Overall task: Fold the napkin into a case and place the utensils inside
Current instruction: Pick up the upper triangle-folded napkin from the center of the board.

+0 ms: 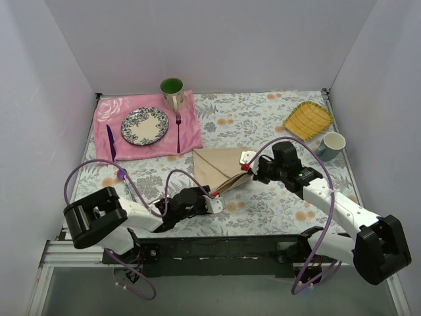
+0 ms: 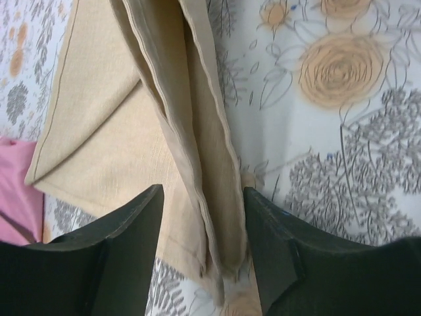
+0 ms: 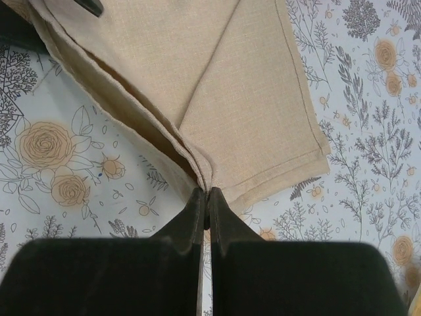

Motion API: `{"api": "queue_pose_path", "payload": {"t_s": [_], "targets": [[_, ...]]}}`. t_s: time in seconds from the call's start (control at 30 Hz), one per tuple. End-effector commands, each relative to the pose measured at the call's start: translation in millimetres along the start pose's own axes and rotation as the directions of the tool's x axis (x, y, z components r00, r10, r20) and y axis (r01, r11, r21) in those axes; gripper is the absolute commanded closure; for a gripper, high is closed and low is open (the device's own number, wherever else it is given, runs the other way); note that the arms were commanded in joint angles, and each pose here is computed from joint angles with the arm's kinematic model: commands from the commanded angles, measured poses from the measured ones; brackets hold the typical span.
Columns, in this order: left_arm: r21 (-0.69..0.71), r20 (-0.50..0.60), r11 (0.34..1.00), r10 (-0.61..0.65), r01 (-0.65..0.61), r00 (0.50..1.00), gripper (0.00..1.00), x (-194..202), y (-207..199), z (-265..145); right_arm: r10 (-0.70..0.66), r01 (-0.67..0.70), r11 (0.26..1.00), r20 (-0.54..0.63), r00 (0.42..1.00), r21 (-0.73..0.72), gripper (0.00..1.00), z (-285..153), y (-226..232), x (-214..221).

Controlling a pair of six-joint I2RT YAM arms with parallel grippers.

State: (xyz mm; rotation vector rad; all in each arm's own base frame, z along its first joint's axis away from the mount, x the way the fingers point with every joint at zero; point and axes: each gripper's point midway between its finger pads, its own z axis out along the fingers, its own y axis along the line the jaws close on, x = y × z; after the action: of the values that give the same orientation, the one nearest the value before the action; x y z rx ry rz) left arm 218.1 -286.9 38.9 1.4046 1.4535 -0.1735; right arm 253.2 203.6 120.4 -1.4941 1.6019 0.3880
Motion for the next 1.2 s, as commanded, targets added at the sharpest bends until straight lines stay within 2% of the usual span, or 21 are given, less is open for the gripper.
{"api": "queue_pose_path", "payload": {"t_s": [0.0, 0.13, 0.2, 0.37, 0.53, 0.83, 1.17], "targets": [[0.019, -0.148, 0.998, 0.054, -0.052, 0.988, 0.50, 46.7, -10.1, -30.2, -0.046, 0.042, 0.998, 0.078, 0.996, 0.055, 0.99, -10.0, -20.0, -28.8], [-0.006, -0.164, 1.000, 0.028, -0.029, 0.986, 0.60, 53.3, -5.8, -36.2, -0.044, 0.041, 0.998, 0.079, 0.996, 0.040, 0.99, -9.4, -16.3, -26.9], [-0.015, -0.165, 1.000, 0.016, -0.018, 0.986, 0.69, 51.6, -2.2, -33.9, -0.046, 0.044, 0.999, 0.081, 0.996, 0.029, 0.99, -9.2, -14.1, -26.3], [-0.018, -0.152, 0.999, -0.035, 0.032, 0.988, 0.81, 42.2, 1.2, -25.5, -0.051, 0.050, 0.999, 0.077, 0.996, 0.013, 0.99, -7.9, -10.8, -24.4], [0.008, -0.132, 0.999, -0.044, 0.045, 0.990, 1.00, 35.1, 3.8, -25.5, -0.055, 0.054, 0.998, 0.076, 0.996, 0.016, 0.99, -9.1, -12.1, -25.2], [0.072, -0.075, 0.991, -0.111, 0.117, 0.991, 1.00, -17.8, 23.5, -38.8, -0.087, 0.084, 0.996, 0.087, 0.992, 0.031, 0.99, -20.0, -14.8, -35.3], [0.034, -0.093, 0.988, -0.145, 0.148, 0.985, 1.00, -41.1, 59.2, -52.8, -0.114, 0.105, 0.991, 0.103, 0.988, 0.086, 0.99, -36.9, -35.1, -60.4]]}}
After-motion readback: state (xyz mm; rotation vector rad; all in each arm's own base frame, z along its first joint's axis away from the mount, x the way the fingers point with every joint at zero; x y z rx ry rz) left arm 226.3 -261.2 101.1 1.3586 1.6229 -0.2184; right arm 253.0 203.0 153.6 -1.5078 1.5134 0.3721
